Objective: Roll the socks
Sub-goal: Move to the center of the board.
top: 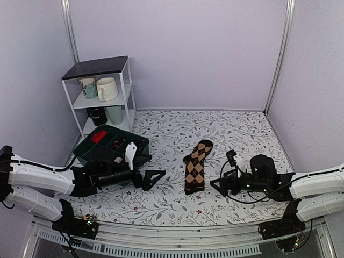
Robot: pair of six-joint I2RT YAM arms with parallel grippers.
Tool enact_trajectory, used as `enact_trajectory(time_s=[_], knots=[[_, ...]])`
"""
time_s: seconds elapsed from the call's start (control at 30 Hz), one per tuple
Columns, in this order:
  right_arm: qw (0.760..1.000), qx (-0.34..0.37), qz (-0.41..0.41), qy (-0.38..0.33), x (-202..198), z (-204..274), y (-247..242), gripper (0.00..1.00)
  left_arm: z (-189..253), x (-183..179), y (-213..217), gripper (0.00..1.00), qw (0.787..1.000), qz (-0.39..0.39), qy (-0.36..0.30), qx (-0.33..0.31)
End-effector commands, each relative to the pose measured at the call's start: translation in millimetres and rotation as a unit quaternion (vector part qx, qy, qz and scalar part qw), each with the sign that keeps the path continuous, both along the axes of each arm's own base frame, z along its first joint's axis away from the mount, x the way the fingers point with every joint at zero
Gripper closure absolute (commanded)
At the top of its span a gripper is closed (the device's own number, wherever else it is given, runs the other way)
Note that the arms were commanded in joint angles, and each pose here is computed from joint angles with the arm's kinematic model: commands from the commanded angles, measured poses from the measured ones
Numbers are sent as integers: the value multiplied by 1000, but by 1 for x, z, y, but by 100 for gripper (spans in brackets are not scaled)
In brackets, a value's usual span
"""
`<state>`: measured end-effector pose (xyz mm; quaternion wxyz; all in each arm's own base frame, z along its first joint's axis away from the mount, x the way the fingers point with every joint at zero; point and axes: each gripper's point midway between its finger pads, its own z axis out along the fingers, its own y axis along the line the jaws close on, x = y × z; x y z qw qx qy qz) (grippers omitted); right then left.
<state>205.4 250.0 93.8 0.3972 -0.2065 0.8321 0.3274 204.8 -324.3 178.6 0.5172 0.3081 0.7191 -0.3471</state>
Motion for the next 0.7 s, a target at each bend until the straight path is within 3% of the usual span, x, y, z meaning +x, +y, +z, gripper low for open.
enact_trajectory(time_s=[0.0, 0.13, 0.33, 0.5, 0.67], knots=[[993, -4, 104, -49, -25, 4, 36, 8, -7, -22, -12, 1, 998, -67, 2, -19], [982, -7, 161, -101, -42, 5, 51, 9, -22, -33, -20, 2, 995, -103, 15, -8], [960, -42, 205, -187, -37, 5, 63, 9, -31, -32, -21, 3, 994, -104, 18, 9], [945, -90, 240, -201, -27, -17, 82, 11, -35, -30, -23, 3, 994, -103, 22, 19], [939, -92, 248, -221, -22, -22, 91, 13, -39, -30, -24, 3, 994, -103, 27, 25]])
